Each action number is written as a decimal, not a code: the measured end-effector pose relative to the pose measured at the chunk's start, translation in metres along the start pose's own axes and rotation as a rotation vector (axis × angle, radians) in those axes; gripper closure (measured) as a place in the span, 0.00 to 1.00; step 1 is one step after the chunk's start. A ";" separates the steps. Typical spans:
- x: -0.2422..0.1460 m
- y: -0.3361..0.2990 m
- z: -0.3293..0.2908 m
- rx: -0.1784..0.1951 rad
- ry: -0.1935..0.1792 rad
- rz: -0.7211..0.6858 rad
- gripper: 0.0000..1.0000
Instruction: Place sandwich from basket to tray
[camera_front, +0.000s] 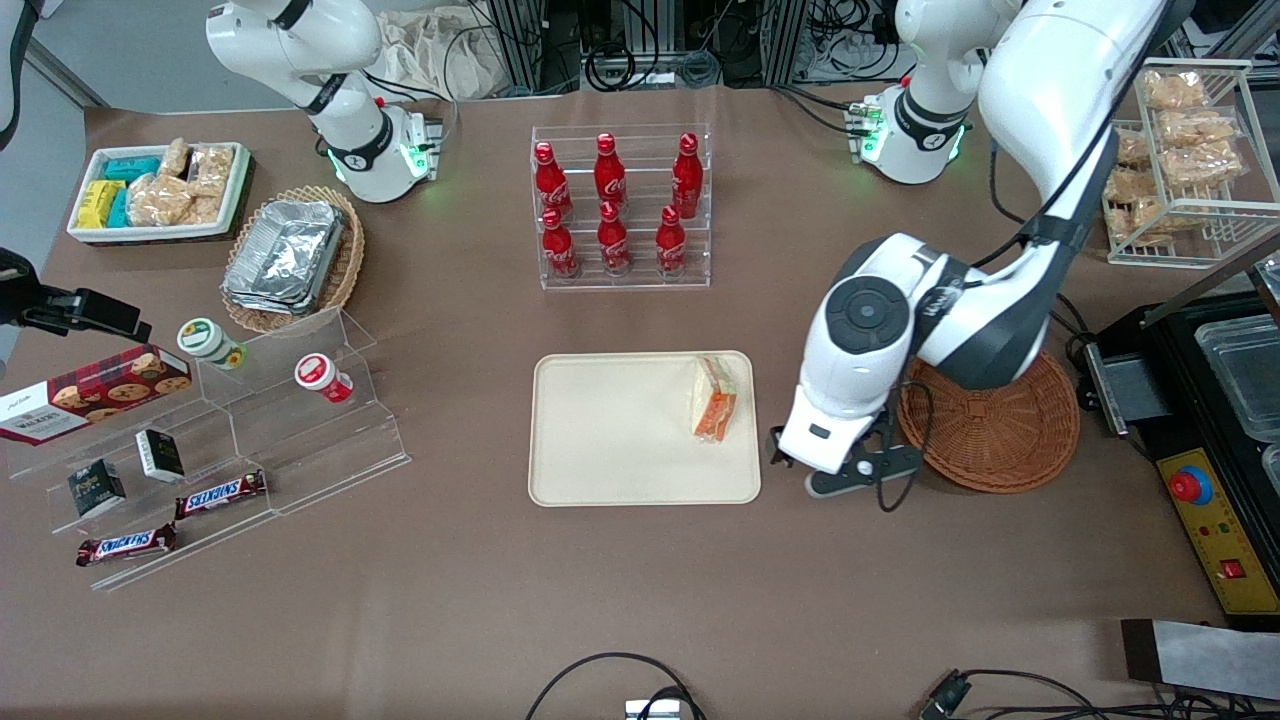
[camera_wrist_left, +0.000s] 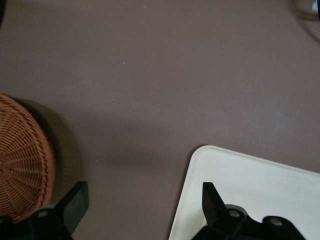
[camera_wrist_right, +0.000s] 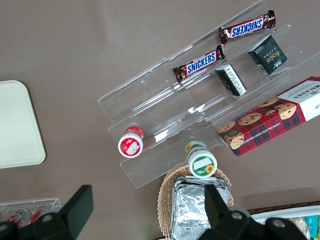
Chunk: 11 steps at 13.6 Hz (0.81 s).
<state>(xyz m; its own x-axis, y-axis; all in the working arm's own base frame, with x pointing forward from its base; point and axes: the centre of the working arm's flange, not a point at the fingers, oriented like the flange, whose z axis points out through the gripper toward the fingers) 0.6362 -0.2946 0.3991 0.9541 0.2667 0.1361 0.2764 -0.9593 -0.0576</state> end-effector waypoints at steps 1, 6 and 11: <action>0.007 -0.008 -0.009 0.010 0.002 -0.017 0.00; 0.027 -0.030 -0.039 0.045 -0.001 -0.064 0.00; 0.055 -0.076 -0.052 0.027 -0.072 -0.014 0.00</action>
<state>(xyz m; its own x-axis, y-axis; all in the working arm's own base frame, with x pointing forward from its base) 0.6615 -0.2119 0.4627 0.9556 0.2872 0.0656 0.2921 -0.9528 -0.0830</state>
